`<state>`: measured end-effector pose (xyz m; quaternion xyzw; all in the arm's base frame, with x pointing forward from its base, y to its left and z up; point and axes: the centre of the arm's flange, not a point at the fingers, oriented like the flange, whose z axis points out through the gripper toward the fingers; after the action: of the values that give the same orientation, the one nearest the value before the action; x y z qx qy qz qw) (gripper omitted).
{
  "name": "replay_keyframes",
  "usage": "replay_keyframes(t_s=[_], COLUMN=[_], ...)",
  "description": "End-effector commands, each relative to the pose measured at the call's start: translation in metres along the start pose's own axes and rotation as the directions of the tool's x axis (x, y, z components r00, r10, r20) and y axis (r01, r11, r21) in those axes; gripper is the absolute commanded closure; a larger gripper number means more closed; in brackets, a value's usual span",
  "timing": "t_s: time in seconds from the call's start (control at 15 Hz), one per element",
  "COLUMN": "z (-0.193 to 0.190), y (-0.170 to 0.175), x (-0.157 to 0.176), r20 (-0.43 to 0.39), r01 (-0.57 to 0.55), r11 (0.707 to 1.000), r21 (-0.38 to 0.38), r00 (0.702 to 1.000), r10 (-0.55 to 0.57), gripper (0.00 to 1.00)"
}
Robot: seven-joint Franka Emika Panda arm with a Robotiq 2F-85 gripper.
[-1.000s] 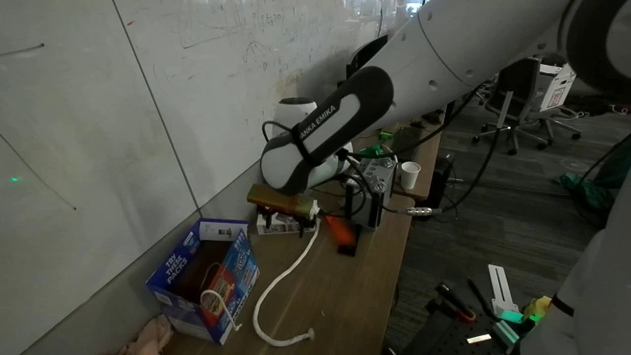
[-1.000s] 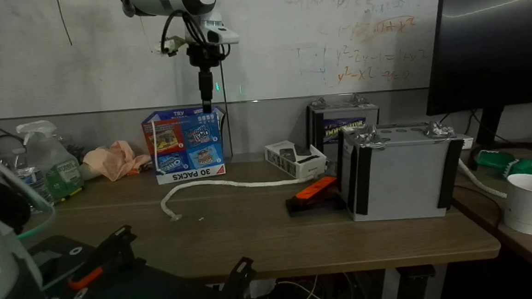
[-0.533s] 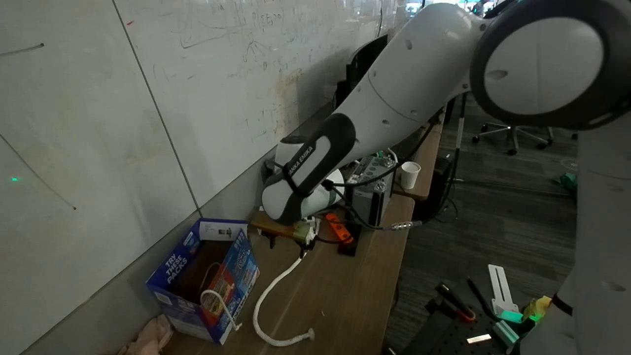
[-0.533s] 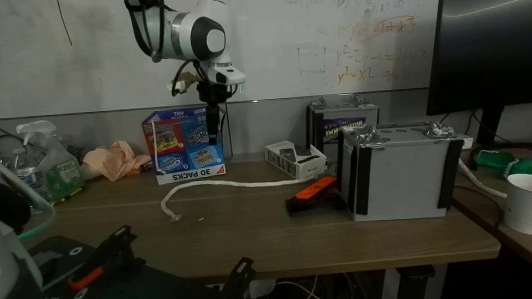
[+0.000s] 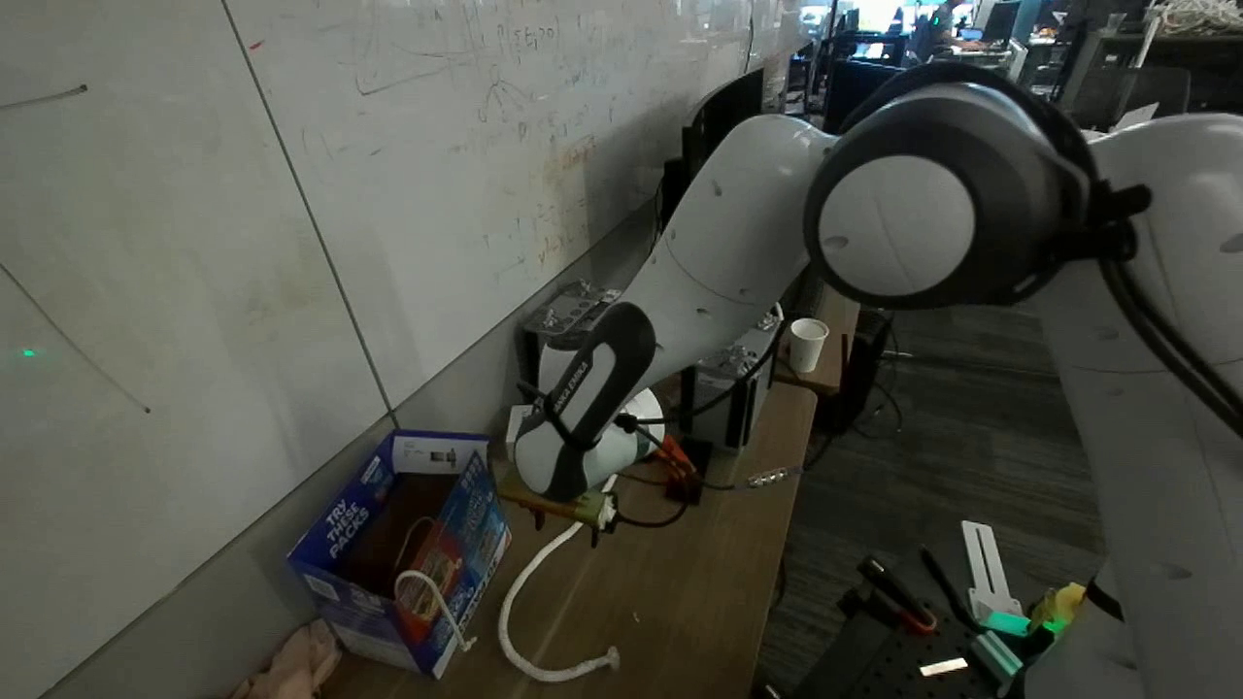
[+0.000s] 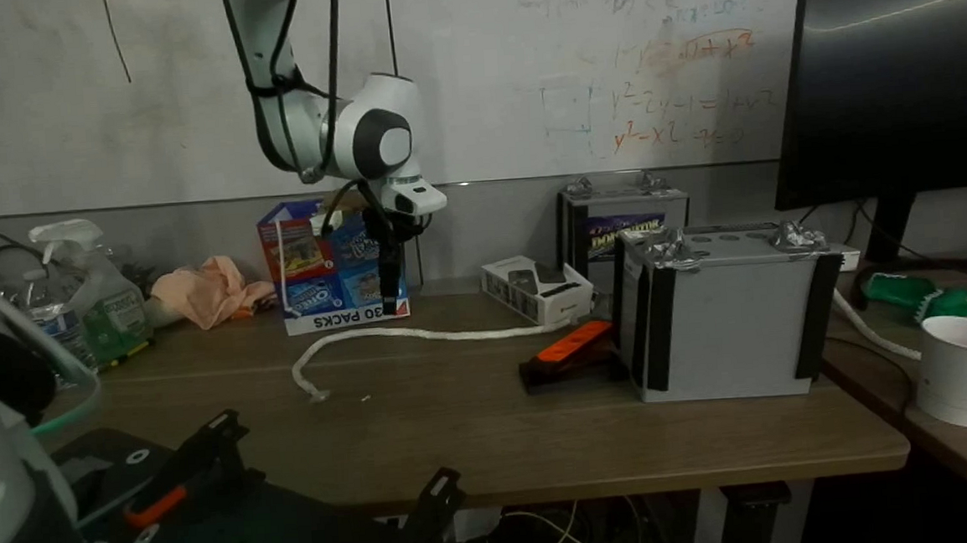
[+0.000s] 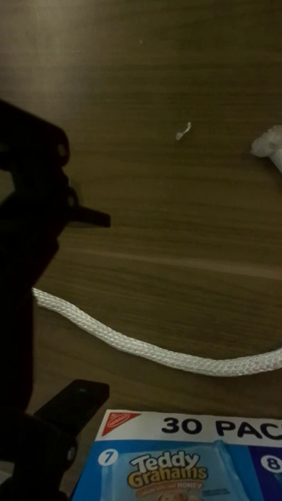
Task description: Put the two ropes in the box one at a time
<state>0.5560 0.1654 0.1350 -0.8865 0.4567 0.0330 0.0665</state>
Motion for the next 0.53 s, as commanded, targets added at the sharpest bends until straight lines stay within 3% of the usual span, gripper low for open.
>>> replay_keyframes(t_s=[0.0,0.47], z=[0.032,0.055], y=[-0.023,-0.039], x=[0.002,0.023], r20=[0.006,-0.024], r01=[0.006,-0.050], r11=[1.000,0.999], r21=[0.008,0.013], r00=[1.000,0.998], r10=[-0.006,0.050], gripper=[0.00,0.00])
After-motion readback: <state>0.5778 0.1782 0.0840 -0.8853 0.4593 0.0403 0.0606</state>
